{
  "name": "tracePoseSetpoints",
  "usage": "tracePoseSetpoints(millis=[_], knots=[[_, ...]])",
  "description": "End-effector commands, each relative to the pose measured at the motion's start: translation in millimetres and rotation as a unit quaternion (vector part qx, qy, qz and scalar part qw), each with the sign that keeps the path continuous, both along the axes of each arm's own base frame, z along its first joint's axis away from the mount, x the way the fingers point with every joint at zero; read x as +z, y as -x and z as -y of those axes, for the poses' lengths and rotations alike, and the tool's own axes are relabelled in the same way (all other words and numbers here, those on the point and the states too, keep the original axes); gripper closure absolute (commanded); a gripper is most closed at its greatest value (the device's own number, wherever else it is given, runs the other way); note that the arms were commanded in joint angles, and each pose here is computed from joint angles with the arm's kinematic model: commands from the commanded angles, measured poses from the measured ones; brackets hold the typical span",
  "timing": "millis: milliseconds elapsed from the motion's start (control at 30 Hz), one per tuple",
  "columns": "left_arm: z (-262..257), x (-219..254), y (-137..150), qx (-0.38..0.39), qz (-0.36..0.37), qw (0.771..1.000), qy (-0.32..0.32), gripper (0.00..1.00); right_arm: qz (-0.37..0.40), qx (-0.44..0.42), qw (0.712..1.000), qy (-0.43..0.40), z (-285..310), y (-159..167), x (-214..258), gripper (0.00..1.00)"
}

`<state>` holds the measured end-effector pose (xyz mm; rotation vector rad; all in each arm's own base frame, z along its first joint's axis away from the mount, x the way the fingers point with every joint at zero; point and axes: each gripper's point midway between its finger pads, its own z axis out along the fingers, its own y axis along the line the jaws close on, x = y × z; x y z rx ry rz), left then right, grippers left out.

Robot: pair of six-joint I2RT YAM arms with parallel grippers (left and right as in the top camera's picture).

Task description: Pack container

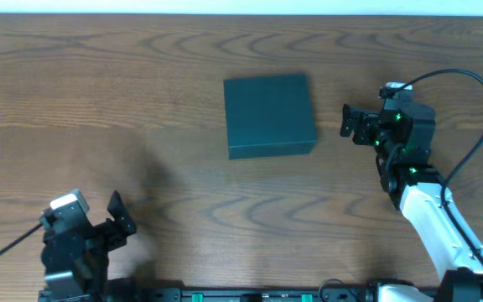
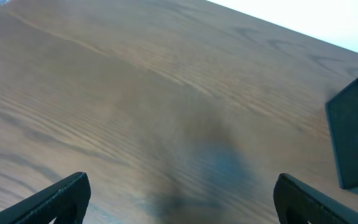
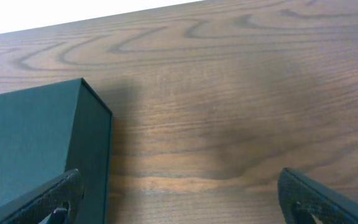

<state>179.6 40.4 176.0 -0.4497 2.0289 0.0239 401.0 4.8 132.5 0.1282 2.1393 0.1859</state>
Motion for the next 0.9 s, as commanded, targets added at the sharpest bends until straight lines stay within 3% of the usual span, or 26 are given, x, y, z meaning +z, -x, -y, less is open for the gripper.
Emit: tracePoseSetpoints(millis=[0,467,867], knots=[[-1,-17,-1,0.014,0.012,1.0,0.02,0.05,0.008,-0.005,1.0,0.004,4,-2,6,0.01],[-2,-75,-6,0.02,-0.013,0.999,0.03,0.05,0.008,-0.005,1.0,0.003,4,-2,6,0.01],[-1,-96,-12,0.028,-0.018,0.998,0.054,0.05,0.008,-0.005,1.0,0.004,4,-2,6,0.01]])
